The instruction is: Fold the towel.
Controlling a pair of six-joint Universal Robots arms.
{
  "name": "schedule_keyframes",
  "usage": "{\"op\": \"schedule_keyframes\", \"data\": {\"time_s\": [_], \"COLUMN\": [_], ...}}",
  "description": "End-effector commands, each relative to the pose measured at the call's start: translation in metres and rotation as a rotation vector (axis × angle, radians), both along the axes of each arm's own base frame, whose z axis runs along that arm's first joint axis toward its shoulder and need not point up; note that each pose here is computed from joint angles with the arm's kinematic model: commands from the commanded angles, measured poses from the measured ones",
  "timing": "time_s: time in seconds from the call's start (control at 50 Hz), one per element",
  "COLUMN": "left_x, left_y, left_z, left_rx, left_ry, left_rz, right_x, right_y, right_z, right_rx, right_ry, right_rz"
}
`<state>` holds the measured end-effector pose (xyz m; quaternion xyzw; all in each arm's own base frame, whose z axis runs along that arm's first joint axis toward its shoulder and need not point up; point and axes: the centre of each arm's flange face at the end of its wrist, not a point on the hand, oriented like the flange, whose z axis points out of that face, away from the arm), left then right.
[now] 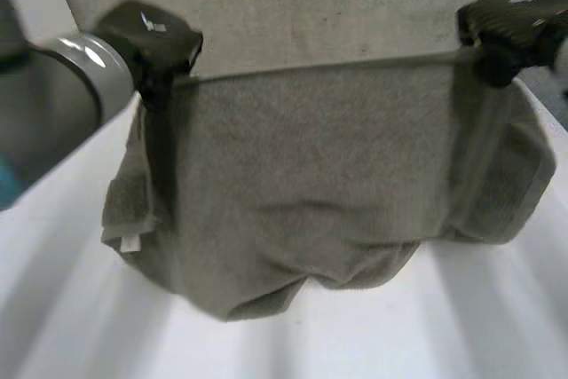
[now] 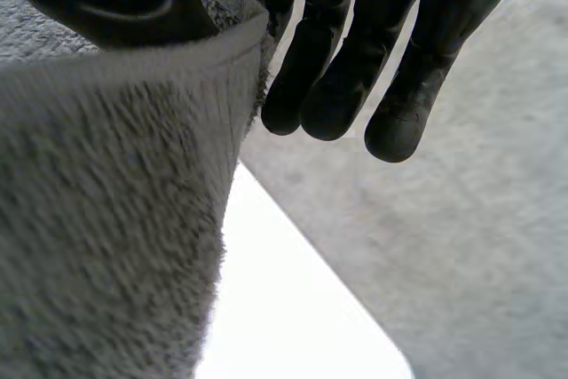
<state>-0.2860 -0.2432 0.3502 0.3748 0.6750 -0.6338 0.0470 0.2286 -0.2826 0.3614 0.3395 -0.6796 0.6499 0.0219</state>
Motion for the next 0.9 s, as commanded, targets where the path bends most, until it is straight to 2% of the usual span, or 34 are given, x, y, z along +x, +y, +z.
{"op": "schedule_keyframes", "data": {"time_s": [0.02,0.04,0.08,0.1,0.12,0.14,0.16,0.18,0.2,0.24,0.32,0.42,0.46,0.48,0.52,0.56,0.7,0.72,0.8,0.9], "left_x": [-0.022,-0.022,-0.028,-0.028,-0.028,-0.024,-0.024,-0.019,-0.019,-0.01,-0.005,-0.001,0.006,0.006,0.012,0.015,0.025,0.026,0.025,0.019], "left_y": [-0.066,-0.066,-0.086,-0.086,-0.092,-0.094,-0.094,-0.09,-0.09,-0.075,-0.063,-0.051,-0.036,-0.036,-0.022,-0.016,0.009,0.009,0.009,0.008], "left_z": [-0.036,-0.036,-0.009,-0.009,0.011,0.034,0.034,0.058,0.058,0.089,0.093,0.056,0.027,0.027,-0.011,-0.03,-0.115,-0.115,-0.16,-0.183], "left_rx": [-0.105,-0.105,-0.289,-0.29,-0.387,-0.484,-0.485,-0.568,-0.569,-0.653,-0.635,-0.487,-0.386,-0.386,-0.276,-0.223,0.001,0.002,0.075,0.083], "left_ry": [0.062,0.063,0.166,0.167,0.231,0.288,0.289,0.341,0.341,0.418,0.444,0.39,0.33,0.33,0.266,0.238,0.111,0.111,0.069,0.068], "left_rz": [0.038,0.038,0.049,0.049,0.058,0.071,0.072,0.077,0.077,0.069,0.057,0.053,0.054,0.054,0.06,0.06,0.07,0.07,0.071,0.052], "right_x": [0.027,0.027,0.032,0.032,0.033,0.033,0.032,0.029,0.029,0.023,0.017,0.015,0.015,0.015,0.015,0.015,0.007,0.006,0.004,0.0], "right_y": [-0.069,-0.069,-0.094,-0.094,-0.101,-0.101,-0.105,-0.105,-0.105,-0.093,-0.079,-0.06,-0.043,-0.043,-0.035,-0.015,0.009,0.013,0.021,0.023], "right_z": [-0.034,-0.034,-0.015,-0.015,0.0,0.0,0.016,0.032,0.032,0.063,0.068,0.037,0.005,0.004,-0.011,-0.048,-0.113,-0.126,-0.146,-0.167], "right_rx": [-0.098,-0.098,-0.272,-0.273,-0.366,-0.367,-0.447,-0.515,-0.516,-0.594,-0.559,-0.362,-0.208,-0.208,-0.151,-0.045,0.1,0.122,0.147,0.162], "right_ry": [-0.051,-0.052,-0.132,-0.132,-0.187,-0.187,-0.243,-0.3,-0.301,-0.39,-0.408,-0.34,-0.282,-0.282,-0.253,-0.167,-0.026,-0.014,-0.004,-0.001], "right_rz": [-0.014,-0.014,-0.051,-0.051,-0.058,-0.058,-0.068,-0.071,-0.071,-0.056,-0.053,-0.047,-0.03,-0.03,-0.013,0.034,0.051,0.051,0.054,0.045]}}
